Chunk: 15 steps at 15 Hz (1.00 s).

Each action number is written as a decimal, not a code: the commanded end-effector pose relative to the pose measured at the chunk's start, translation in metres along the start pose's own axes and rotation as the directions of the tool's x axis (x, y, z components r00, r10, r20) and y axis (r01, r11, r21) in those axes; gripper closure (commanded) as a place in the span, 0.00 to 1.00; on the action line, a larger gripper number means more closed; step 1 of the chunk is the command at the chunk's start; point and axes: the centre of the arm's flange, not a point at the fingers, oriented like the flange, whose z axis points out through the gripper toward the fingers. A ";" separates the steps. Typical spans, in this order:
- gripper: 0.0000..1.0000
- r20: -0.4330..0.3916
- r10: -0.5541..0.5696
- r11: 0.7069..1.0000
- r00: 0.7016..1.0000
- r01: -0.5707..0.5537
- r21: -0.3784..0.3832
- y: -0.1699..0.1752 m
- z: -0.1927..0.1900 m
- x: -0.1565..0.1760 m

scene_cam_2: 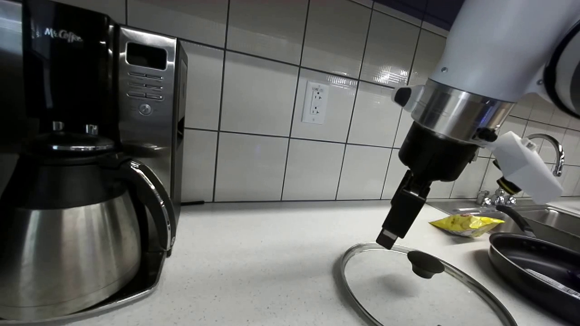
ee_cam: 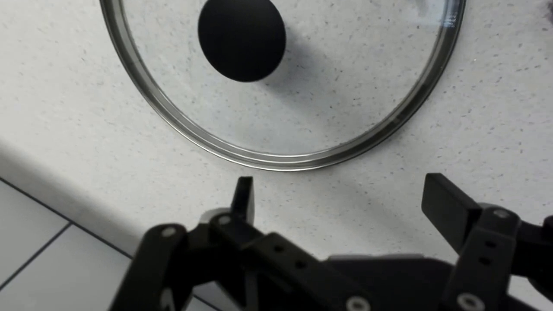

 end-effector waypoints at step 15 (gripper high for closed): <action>0.00 0.004 -0.381 0.883 0.924 0.363 0.296 -0.051 0.009 0.000</action>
